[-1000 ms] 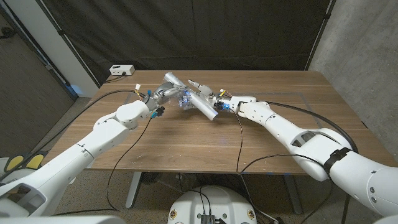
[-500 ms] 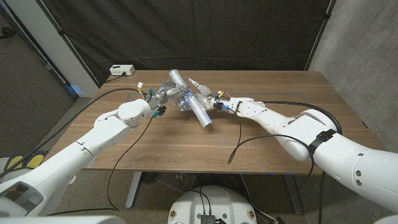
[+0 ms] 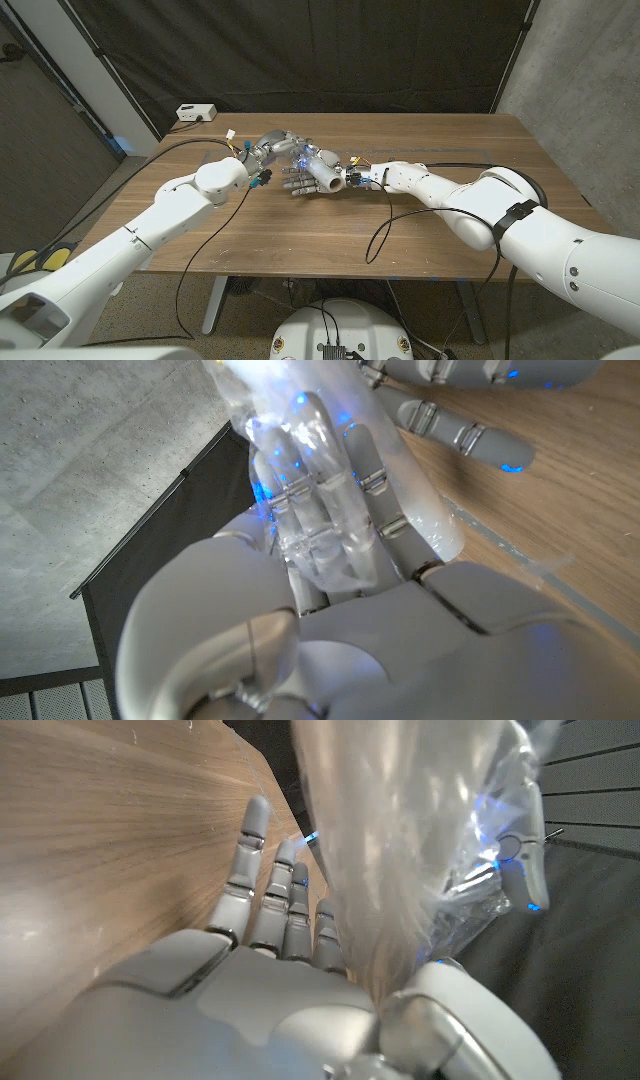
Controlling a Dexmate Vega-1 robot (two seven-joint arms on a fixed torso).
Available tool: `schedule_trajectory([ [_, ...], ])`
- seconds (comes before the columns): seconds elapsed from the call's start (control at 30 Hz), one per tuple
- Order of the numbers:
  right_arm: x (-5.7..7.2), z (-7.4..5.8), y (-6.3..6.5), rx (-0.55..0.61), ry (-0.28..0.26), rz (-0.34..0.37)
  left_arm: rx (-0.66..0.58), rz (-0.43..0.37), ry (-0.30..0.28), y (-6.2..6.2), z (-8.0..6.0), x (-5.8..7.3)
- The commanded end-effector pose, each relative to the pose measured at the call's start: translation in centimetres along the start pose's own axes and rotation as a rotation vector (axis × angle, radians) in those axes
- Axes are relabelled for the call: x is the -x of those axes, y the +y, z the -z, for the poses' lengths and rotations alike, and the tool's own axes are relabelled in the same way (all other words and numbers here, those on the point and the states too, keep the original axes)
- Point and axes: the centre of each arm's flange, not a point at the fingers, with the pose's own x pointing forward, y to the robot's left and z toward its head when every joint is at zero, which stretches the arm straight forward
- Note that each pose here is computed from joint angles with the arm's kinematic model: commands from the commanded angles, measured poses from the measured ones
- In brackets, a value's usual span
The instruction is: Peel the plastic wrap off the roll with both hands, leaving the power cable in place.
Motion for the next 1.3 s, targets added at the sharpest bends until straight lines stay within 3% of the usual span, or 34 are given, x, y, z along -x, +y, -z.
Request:
schedule_trajectory([
  [0.03, 0.0, 0.9, -0.2, -0.03, 0.01, 0.008, -0.015, -0.049, -0.05, -0.3, -1.3, 1.0],
  [0.2, -0.2, 1.1, 0.0, -0.035, -0.007, -0.004, -0.01, -0.073, -0.068, -0.3, -1.4, 1.3],
  [0.53, 0.0, 1.1, 0.3, -0.043, 0.022, -0.029, 0.015, -0.124, -0.094, -0.3, -1.7, 1.7],
  [1.3, 0.1, 0.8, 0.3, -0.06, 0.035, -0.028, 0.091, -0.377, -0.181, -0.3, -2.4, 3.1],
])
